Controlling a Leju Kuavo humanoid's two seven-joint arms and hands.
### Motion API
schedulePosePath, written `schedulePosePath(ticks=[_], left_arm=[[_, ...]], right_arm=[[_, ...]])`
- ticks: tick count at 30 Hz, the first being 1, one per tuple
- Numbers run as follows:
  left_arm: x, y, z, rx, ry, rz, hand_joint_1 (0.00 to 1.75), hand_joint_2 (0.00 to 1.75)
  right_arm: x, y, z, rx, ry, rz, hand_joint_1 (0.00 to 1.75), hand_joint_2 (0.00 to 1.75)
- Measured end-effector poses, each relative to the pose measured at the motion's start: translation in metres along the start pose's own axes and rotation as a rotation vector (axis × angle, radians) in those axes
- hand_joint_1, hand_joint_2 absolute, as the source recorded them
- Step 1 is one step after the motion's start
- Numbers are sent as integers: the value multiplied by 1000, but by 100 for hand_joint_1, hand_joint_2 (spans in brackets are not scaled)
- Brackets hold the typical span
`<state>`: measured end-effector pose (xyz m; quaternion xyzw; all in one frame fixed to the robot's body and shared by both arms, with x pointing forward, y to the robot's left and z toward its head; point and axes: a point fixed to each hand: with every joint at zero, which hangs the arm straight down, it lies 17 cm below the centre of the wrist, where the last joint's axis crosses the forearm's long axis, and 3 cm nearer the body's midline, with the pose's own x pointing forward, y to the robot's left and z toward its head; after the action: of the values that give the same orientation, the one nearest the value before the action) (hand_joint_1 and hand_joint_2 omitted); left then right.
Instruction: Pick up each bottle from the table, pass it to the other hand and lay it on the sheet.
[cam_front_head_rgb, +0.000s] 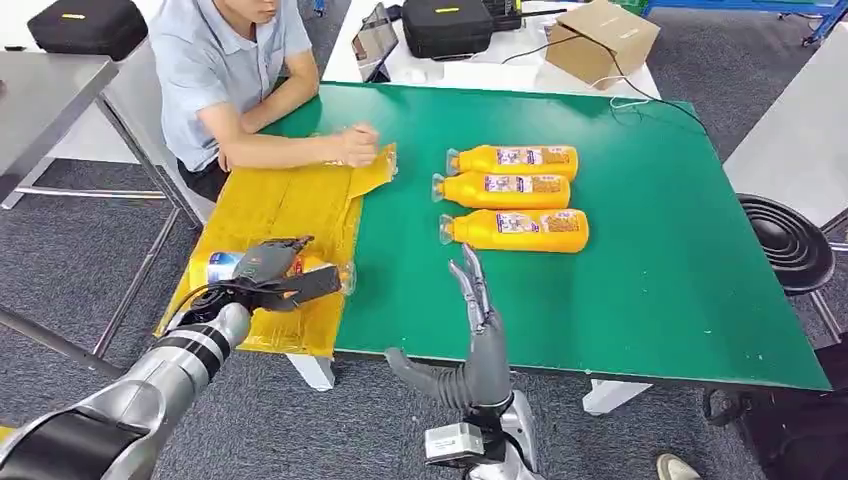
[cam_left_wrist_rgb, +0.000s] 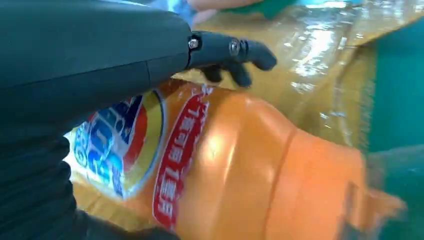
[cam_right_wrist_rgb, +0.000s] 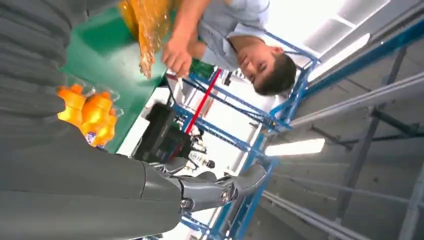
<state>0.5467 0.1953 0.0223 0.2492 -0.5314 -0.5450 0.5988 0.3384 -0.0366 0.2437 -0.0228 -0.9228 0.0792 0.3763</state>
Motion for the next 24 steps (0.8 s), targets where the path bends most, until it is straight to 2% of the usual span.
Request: schedulePosePath(ticks=[5, 11, 16, 24], left_arm=[[33, -18, 8, -72, -181, 83, 0, 175], [58, -32, 17, -125, -267, 246, 0, 175], [94, -40, 29, -106, -361, 367, 0, 175], [127, -51, 44, -84, -436, 426, 0, 175]], right_arm=[[-4, 5, 4, 16, 18, -13, 0, 175], [-13, 6, 10, 14, 44, 1, 0, 175], [-18, 8, 14, 14, 60, 5, 0, 175], [-22, 10, 18, 23, 70, 14, 0, 175]])
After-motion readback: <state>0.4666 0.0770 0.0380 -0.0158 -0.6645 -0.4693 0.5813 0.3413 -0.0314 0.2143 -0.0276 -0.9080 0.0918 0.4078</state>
